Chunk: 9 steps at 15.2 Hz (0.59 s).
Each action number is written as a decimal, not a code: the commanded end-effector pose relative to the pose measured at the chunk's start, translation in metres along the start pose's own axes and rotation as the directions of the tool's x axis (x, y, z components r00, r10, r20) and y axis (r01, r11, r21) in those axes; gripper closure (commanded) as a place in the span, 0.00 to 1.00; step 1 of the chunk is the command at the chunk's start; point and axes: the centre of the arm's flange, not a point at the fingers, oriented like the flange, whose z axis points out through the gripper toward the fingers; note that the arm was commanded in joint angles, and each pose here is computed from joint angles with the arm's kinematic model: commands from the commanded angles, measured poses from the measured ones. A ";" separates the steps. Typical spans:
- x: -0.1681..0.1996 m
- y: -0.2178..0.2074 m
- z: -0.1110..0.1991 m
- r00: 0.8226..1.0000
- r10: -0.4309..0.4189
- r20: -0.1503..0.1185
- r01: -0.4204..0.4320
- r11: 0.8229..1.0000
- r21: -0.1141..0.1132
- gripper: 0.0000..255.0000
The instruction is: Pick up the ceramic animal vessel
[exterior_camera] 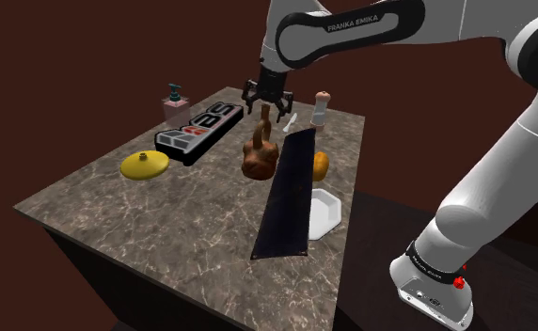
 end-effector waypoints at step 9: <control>0.001 -0.002 0.042 0.999 0.036 -0.006 -0.036 0.999 0.004 0.00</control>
